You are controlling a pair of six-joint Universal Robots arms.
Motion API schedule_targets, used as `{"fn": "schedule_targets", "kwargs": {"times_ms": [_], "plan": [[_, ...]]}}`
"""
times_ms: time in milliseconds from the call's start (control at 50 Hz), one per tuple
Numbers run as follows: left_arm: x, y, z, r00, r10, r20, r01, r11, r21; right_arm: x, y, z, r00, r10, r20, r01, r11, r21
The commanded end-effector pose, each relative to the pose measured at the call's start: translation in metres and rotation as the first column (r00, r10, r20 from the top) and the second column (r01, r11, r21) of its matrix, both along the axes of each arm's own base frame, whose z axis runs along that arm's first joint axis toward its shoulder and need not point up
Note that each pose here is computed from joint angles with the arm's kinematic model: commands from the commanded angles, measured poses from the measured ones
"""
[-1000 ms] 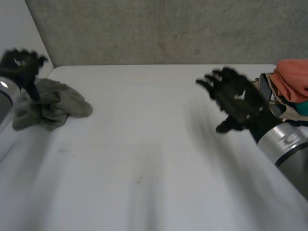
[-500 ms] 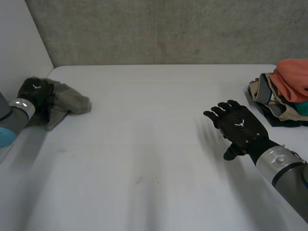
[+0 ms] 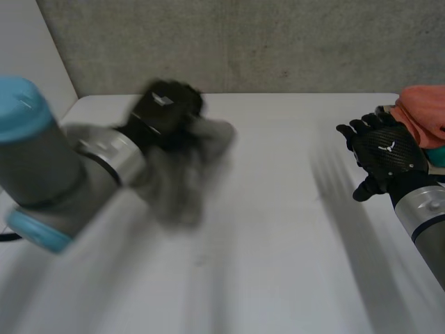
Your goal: Fold the laundry.
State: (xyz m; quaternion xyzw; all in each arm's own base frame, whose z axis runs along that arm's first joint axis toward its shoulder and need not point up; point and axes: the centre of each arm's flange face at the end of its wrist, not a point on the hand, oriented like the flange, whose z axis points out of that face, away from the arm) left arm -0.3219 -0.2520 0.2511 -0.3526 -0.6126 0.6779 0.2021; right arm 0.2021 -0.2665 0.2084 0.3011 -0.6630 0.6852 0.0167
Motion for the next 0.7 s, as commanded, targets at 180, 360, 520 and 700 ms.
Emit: {"fn": "schedule_targets", "kwargs": {"times_ms": [180, 360, 520, 700], "plan": [[-0.035, 0.043, -0.012, 0.987, -0.085, 0.140, 0.090, 0.996, -0.024, -0.002, -0.005, 0.001, 0.999, -0.001, 0.041, 0.000, 1.000, 0.017], [0.008, 0.017, 0.009, 0.984, 0.123, 0.130, -0.115, 0.991, -0.067, 0.000, 0.002, 0.005, 1.000, 0.009, 0.020, -0.012, 0.990, 0.138], [0.064, -0.017, -0.022, 0.935, 0.288, 0.206, -0.298, 0.954, 0.021, 0.025, 0.037, 0.004, 0.994, 0.090, 0.066, -0.107, 0.934, 0.340], [0.105, -0.037, -0.058, 0.886, 0.366, 0.286, -0.408, 0.907, 0.104, 0.062, 0.045, -0.024, 0.975, 0.142, 0.173, -0.207, 0.868, 0.451]]}}
